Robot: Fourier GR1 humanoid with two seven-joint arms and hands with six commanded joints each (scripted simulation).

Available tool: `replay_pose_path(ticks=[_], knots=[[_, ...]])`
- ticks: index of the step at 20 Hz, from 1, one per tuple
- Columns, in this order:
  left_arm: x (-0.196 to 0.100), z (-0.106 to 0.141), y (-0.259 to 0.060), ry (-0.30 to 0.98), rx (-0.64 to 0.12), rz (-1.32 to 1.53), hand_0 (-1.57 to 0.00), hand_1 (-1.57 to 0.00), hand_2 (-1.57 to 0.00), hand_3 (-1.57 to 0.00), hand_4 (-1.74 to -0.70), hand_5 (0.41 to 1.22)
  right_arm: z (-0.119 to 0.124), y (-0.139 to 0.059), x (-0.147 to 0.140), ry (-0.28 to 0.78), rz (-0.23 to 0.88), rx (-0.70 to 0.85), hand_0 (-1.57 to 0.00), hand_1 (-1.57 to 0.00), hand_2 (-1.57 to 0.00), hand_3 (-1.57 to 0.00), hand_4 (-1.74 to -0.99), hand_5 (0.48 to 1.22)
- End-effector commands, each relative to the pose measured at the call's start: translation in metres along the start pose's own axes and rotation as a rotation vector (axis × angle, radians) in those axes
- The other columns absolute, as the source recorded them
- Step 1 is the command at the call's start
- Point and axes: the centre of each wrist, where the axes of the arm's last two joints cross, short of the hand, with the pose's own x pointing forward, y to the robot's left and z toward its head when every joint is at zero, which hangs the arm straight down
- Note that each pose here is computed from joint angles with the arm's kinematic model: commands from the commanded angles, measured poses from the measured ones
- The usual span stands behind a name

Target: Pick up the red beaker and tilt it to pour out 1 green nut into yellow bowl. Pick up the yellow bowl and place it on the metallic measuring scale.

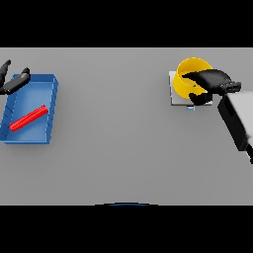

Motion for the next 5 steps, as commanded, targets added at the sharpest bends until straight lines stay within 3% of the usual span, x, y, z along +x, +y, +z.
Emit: replay_pose_path(ticks=[1,5], knots=[[-0.0007,0.0002,0.0001,0.001,-0.001,0.001,0.0,0.0,0.0,0.0,-0.84,0.753,-0.0004,-0.0036,0.0016,0.007,0.009,0.003,-0.16,-0.16,-0.12,-0.1,-1.422,0.811],[-0.002,0.0017,0.0051,-0.01,0.006,-0.009,0.0,0.0,0.0,0.0,-0.83,0.76,0.0014,-0.0032,-0.0004,0.026,0.007,0.034,-0.06,-0.06,-0.05,-0.04,-1.39,0.779]])
